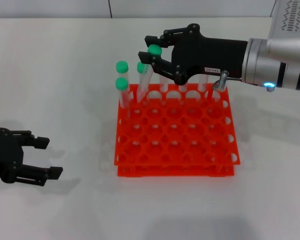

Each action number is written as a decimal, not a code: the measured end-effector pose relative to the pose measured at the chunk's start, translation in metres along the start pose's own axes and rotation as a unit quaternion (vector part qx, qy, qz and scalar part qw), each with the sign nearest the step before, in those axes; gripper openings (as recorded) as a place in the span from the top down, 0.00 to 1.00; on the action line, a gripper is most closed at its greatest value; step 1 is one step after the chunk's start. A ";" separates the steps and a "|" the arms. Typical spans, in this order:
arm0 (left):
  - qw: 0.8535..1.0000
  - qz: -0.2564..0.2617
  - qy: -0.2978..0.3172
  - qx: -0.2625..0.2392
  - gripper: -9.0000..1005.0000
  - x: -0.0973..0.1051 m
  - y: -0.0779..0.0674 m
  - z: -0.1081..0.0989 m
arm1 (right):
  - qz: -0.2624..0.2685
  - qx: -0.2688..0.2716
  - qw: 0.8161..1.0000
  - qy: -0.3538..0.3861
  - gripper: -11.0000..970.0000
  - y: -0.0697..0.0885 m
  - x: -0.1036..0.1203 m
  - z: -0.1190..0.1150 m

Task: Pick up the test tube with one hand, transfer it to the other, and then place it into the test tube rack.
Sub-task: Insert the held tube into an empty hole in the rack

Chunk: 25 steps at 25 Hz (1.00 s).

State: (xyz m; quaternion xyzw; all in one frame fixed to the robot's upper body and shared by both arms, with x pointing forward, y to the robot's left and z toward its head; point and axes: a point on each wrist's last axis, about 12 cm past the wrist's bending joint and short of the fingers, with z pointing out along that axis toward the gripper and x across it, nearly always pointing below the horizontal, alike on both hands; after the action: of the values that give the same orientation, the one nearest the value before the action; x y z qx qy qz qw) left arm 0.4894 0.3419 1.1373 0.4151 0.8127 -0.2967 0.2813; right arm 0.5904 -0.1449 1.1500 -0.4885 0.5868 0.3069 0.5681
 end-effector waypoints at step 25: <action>1.000 -0.001 -0.001 0.008 0.13 0.001 -0.002 0.002 | -0.020 0.004 1.000 0.022 0.70 0.002 0.012 0.010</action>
State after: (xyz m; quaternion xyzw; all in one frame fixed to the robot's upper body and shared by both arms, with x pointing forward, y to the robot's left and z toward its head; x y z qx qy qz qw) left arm 0.4879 0.3402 1.1362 0.4161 0.8105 -0.3038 0.2786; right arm 0.5933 -0.1378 1.1368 -0.5046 0.5906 0.2819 0.5631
